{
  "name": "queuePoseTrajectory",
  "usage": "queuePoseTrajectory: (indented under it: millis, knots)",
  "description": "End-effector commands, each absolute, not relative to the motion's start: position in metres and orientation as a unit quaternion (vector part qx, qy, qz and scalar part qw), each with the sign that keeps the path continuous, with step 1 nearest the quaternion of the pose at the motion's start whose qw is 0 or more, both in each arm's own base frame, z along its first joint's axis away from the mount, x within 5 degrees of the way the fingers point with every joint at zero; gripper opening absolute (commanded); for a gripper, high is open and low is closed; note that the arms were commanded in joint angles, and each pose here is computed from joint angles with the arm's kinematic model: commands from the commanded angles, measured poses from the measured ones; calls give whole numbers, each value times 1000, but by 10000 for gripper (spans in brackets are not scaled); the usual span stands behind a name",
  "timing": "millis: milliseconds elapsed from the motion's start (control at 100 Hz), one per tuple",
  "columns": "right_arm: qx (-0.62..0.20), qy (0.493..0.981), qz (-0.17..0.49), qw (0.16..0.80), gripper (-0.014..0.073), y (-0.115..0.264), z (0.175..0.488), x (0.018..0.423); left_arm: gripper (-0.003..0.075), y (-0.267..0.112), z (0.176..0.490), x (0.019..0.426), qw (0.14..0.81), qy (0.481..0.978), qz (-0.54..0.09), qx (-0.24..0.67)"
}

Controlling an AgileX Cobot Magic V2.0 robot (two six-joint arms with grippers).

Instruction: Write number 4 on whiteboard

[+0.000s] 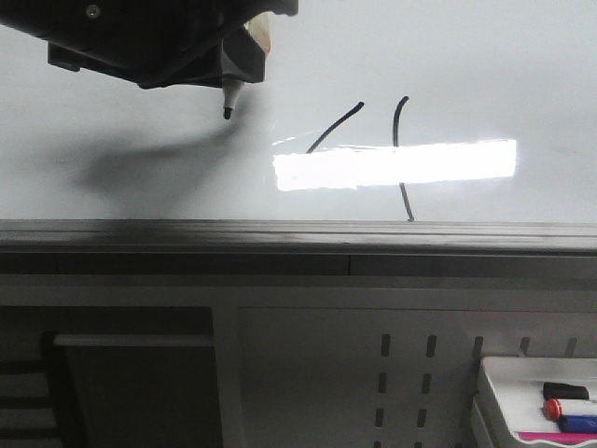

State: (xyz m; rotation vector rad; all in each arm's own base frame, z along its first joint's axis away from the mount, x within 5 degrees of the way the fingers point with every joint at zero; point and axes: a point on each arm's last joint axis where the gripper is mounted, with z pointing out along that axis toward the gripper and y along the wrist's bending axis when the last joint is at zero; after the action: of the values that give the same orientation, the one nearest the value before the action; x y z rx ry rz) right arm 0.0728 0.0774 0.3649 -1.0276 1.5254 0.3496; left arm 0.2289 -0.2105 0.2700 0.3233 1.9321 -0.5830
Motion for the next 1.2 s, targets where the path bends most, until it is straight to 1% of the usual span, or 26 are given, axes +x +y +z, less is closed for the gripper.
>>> queuePoseTrajectory:
  millis: [0,80,150,440,1190]
  knots:
    - [-413,641,147,630,-60,74,380,74,-20,-203,286,233,562,790,-215,117]
    - [-410,643,144,631,-60,73,380,74,-20,-199,280,236,555,805,-178,108]
    - [-410,643,143,631,-60,73,380,75,-20,-195,275,238,542,820,-167,79]
    - [-409,643,143,631,-60,73,380,75,-20,-203,257,241,508,840,-169,84]
    - [-407,645,146,630,-60,73,380,75,-19,-205,239,250,504,850,-133,76]
